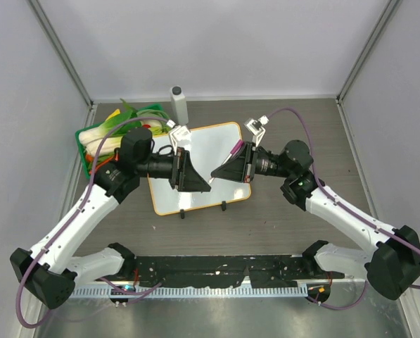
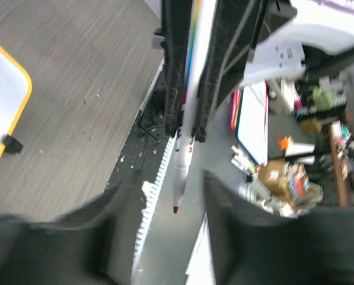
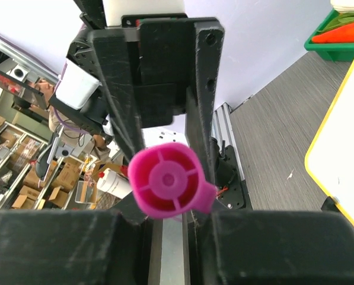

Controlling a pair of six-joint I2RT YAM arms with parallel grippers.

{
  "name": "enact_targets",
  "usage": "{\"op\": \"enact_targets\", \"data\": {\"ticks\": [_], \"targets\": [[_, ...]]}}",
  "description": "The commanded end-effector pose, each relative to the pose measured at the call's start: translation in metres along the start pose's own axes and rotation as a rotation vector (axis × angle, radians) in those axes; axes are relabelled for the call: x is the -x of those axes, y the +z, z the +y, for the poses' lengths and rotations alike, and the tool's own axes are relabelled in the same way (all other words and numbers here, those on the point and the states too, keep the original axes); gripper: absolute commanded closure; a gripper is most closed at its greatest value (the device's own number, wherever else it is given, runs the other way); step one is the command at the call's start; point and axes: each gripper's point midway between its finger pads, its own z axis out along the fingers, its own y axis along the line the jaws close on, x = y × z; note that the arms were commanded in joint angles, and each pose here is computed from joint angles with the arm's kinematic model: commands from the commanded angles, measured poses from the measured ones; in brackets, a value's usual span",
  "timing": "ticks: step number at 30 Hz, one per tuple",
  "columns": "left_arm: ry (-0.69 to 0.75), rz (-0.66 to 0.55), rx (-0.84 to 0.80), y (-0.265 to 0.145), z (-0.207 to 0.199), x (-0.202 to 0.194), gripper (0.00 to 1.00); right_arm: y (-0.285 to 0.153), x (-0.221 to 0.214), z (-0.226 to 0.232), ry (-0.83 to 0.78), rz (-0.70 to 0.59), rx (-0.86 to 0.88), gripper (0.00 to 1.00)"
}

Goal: Write a sentence on the whiteboard
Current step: Pass from the left arm to the right, then move the whiteboard to the center of the board.

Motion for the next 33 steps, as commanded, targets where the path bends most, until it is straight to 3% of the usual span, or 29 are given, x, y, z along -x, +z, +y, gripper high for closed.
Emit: {"op": "enact_targets", "data": {"ticks": [1,3,4,12,18,26,33], "targets": [[0.063,-0.087,0.067,-0.011,-0.001,0.010,0.34,-0.004,0.006,0.005,-0.060,-0.047,-0.017,0.99],[0.089,-0.141,0.069,-0.015,-0.004,0.014,0.06,-0.005,0.006,-0.002,-0.059,-0.055,-0.055,0.98],[0.101,-0.174,0.093,-0.018,-0.002,0.016,0.00,-0.007,0.005,-0.008,-0.046,-0.057,-0.086,0.99],[0.067,-0.442,0.413,-0.058,0.041,0.025,0.00,-0.021,0.004,-0.042,-0.070,-0.100,-0.300,0.98],[-0.052,-0.487,0.664,-0.083,0.088,0.004,0.00,-0.038,0.009,-0.060,-0.089,-0.178,-0.428,0.99],[-0.251,-0.320,0.846,-0.077,0.141,-0.048,0.00,-0.065,0.018,-0.074,-0.102,-0.305,-0.580,0.98],[-0.411,-0.176,0.902,-0.056,0.179,-0.097,0.00,-0.071,0.015,-0.084,-0.083,-0.326,-0.618,0.99]]}}
